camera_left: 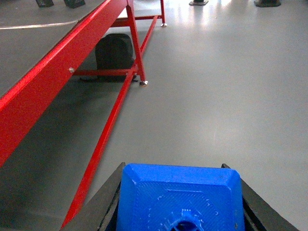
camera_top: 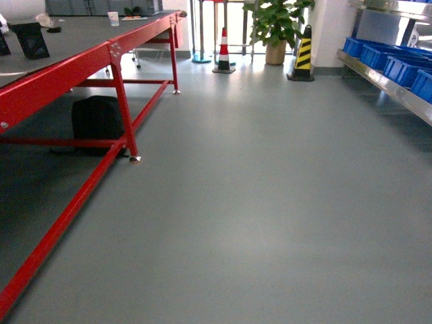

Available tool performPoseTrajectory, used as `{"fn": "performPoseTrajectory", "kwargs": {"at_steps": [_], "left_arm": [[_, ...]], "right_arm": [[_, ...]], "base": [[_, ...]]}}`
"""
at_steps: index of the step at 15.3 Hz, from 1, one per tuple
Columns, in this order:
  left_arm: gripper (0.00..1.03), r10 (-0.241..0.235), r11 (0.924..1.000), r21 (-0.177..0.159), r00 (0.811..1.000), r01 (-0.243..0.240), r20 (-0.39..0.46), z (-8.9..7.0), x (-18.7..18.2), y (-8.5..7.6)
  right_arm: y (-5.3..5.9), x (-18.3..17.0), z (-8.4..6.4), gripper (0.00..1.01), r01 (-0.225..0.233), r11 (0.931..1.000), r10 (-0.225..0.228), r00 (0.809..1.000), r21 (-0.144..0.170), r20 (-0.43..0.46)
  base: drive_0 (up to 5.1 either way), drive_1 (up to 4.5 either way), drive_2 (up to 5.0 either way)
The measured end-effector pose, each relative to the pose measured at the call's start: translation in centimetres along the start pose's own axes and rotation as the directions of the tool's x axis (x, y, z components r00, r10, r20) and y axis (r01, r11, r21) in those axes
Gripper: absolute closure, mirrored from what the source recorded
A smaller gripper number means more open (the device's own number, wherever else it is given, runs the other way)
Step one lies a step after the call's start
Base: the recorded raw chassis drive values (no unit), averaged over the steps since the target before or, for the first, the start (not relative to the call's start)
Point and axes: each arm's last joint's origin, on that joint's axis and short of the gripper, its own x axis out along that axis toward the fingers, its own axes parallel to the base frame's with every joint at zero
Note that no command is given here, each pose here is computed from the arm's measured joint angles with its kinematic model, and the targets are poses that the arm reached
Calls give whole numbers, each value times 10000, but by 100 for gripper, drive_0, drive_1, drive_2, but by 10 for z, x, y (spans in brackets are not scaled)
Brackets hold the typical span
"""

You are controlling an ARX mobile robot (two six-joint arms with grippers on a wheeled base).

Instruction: Sort blue parts and orange caps into right shelf containers

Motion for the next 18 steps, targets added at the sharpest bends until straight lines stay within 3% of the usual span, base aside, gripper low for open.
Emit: {"fn": "performPoseTrajectory", "kwargs": {"at_steps": [18], "left_arm": [[58, 31, 10000, -3, 10000, -31, 8, 0, 0, 0]], "right_arm": [[0, 0, 0, 59, -31, 10000, 31, 10000, 0, 1]], "base": [[-8, 425, -441]]}}
